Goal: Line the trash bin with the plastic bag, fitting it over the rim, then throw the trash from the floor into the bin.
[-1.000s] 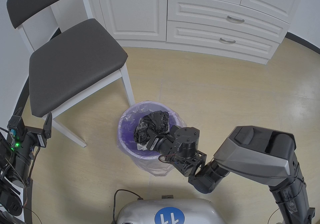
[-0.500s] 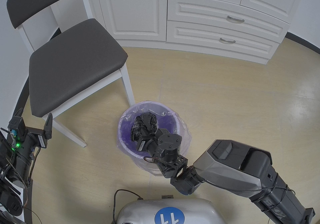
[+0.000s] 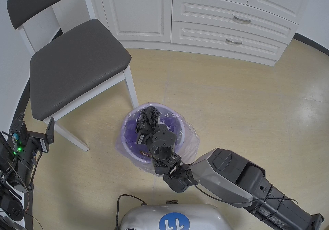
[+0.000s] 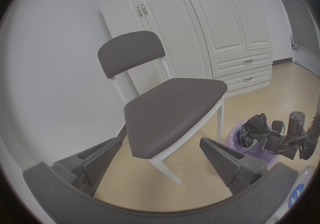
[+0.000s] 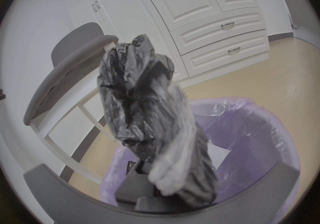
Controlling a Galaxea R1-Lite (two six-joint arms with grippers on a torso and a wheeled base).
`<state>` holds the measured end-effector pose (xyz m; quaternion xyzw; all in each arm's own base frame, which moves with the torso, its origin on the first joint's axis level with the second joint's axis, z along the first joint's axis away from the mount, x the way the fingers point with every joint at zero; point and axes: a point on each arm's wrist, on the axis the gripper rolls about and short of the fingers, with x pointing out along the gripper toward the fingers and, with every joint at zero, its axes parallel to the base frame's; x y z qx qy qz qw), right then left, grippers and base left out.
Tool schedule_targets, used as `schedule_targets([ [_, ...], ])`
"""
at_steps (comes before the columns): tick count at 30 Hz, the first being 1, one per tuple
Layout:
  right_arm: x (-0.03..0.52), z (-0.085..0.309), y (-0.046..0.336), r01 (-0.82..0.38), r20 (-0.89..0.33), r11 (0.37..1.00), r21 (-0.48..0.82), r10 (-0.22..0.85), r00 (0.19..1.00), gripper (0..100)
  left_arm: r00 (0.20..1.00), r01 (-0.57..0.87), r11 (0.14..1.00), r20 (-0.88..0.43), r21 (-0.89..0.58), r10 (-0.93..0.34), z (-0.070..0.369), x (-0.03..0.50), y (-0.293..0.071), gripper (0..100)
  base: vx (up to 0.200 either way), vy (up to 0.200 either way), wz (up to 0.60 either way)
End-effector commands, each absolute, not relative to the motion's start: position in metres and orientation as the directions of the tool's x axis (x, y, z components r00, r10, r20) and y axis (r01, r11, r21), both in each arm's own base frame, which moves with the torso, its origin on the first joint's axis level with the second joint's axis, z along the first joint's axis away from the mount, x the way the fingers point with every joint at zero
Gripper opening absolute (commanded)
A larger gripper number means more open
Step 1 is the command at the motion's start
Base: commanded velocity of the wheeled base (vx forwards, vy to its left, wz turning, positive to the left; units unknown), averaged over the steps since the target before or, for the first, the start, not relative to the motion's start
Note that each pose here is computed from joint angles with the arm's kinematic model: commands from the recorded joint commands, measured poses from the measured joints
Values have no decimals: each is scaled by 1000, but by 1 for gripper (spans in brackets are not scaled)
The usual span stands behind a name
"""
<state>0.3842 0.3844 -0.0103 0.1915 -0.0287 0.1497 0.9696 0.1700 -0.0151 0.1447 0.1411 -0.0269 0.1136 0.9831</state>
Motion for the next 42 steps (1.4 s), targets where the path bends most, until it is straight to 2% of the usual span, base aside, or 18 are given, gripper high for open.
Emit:
schedule_targets([
  [1,387,-15,383,-290,113,888,357,267,957,0,973,-232,934,81,271,218,144,171,-15,100,0,0,0],
  [11,390,-4,347,-232,16,943,237,235,972,0,972,-235,934,91,269,218,146,170,-15,100,0,0,0],
  [19,408,0,325,-181,-19,962,204,189,982,0,972,-235,934,92,270,218,146,170,-15,100,0,0,0],
  [23,406,0,328,-189,-20,959,213,198,980,0,972,-235,934,91,269,218,146,169,-15,100,0,0,0],
  [29,389,4,347,-223,-34,923,312,246,969,0,972,-234,934,89,269,218,146,170,-15,100,0,0,0],
  [42,378,2,351,-180,-209,924,336,260,943,0,973,-231,934,81,274,217,144,170,-15,100,0,0,0],
])
